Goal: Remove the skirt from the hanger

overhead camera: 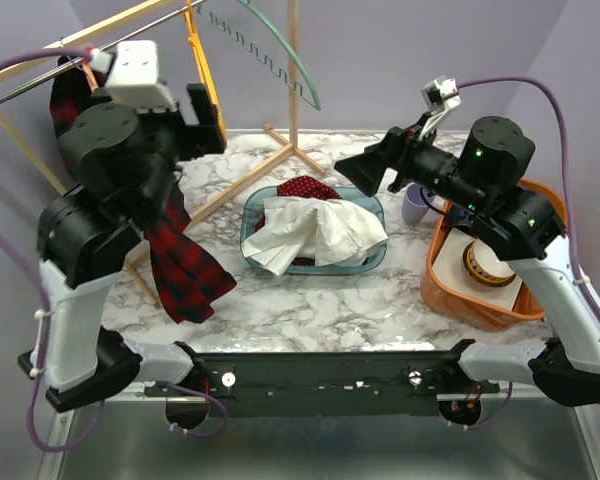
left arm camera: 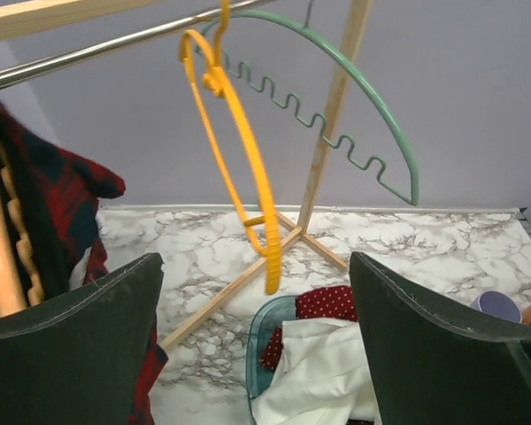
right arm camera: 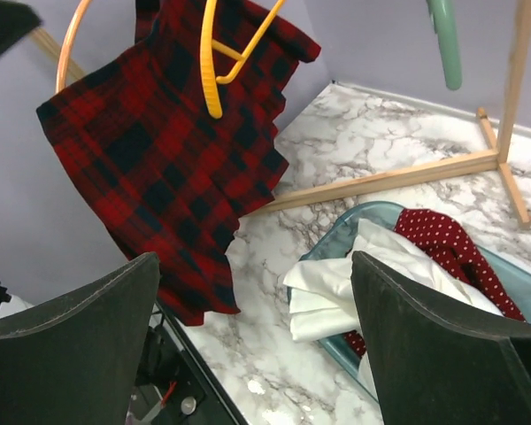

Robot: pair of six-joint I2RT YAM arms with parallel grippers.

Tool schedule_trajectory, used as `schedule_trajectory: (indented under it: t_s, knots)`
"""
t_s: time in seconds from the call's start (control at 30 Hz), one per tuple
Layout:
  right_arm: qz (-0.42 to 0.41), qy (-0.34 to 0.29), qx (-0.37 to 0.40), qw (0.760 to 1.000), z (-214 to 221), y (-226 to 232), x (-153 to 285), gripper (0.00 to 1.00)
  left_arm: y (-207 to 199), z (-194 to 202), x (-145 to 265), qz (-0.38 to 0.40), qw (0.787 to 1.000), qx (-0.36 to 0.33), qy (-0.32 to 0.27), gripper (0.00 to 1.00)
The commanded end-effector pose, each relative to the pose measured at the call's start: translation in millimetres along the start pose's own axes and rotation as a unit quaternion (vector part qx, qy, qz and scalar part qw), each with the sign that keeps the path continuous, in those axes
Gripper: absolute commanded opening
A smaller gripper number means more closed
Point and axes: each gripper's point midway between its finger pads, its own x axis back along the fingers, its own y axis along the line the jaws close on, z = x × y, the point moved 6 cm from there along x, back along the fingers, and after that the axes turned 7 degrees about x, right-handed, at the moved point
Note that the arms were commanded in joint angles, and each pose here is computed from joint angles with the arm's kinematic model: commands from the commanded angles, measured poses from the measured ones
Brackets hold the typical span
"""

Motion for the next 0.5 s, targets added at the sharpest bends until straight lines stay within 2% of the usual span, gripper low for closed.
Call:
schedule_trajectory:
  t_s: [0.0,0.1,0.17,0.2,0.27,0.47]
  knots:
    - [-0.020,-0.011,-0.019,1.000,0.4,11.3,-2.7,0.94,33.6,4.4,24.6,-0.076,0.997,0.004,0.008,0.93]
    - [-0.025,-0.006,-0.018,1.000,5.9,12.9,-5.6,0.94,44.2,-1.7,31.4,-0.104,0.995,0.000,-0.004,0.90]
    - [-0.024,-0.002,-0.017,1.000,9.1,12.4,-6.0,0.94,58.2,-1.1,32.9,-0.167,0.986,-0.022,-0.007,0.88]
    - [-0.024,-0.005,-0.016,1.000,8.7,12.4,-5.1,0.94,62.1,2.4,29.4,-0.201,0.979,-0.038,-0.004,0.83]
    - [-0.023,-0.010,-0.012,1.000,8.0,12.6,-0.6,0.94,74.1,5.7,29.7,-0.272,0.960,-0.069,-0.004,0.81]
    - [-0.016,-0.008,0.003,1.000,11.4,9.6,2.1,0.94,82.3,9.0,23.6,-0.315,0.946,-0.070,-0.005,0.79]
